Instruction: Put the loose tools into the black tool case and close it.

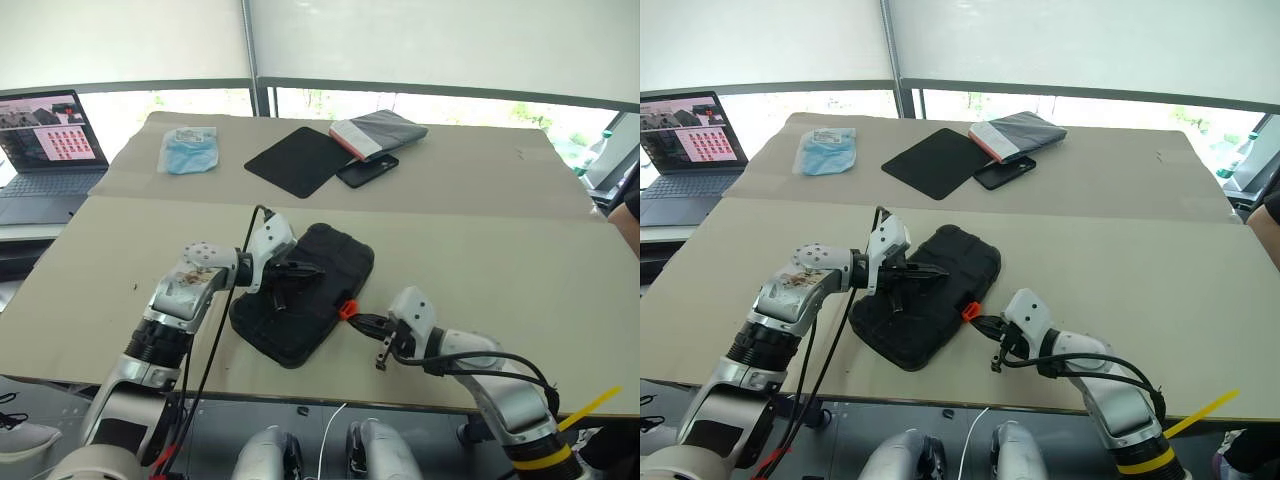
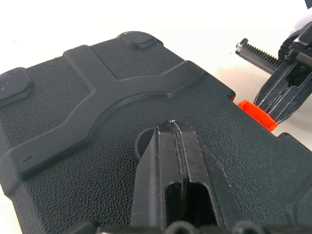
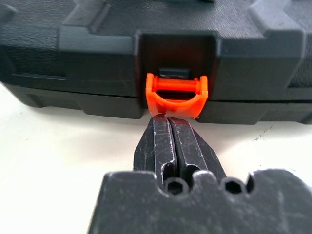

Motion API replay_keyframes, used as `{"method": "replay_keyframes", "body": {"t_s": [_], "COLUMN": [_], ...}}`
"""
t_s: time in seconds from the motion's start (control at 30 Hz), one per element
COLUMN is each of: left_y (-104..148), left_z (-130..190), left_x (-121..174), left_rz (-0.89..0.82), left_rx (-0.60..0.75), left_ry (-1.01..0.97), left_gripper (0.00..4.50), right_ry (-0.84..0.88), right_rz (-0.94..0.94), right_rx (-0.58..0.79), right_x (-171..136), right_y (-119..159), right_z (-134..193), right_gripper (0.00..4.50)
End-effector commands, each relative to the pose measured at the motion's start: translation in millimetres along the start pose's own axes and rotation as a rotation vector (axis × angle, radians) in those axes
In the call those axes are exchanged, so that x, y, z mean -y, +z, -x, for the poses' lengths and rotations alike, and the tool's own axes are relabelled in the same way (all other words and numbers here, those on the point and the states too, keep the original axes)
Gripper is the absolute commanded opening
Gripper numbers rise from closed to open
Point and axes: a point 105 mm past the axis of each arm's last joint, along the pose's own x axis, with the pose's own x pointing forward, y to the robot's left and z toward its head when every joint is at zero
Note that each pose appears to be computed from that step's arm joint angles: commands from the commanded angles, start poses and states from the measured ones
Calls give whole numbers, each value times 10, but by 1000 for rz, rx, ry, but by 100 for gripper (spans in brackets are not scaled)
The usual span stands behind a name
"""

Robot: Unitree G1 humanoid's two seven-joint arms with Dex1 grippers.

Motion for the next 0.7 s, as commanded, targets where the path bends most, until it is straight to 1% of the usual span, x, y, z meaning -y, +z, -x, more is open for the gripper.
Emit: {"method": "replay_keyframes", "body": {"t_s": [0.03, 0.33, 0.57, 0.7], "left_y": [-469, -484, -560, -579], "left_z": [-65, -62, -16, -28], "left_x": [103, 106, 135, 146], "left_rz": [126, 134, 160, 165], "left_rx": [-147, -150, -176, -177], "left_ry": [-29, -25, -30, -28], "left_gripper": [2, 2, 2, 2], "right_ry": [14, 22, 25, 39], "right_rz": [75, 80, 83, 82], "right_rx": [140, 165, 178, 165], "right_x": [-2, 24, 57, 41], "right_y": [416, 464, 533, 494], "right_z": [1, -84, -40, -82], "right_gripper": [0, 0, 0, 0]}}
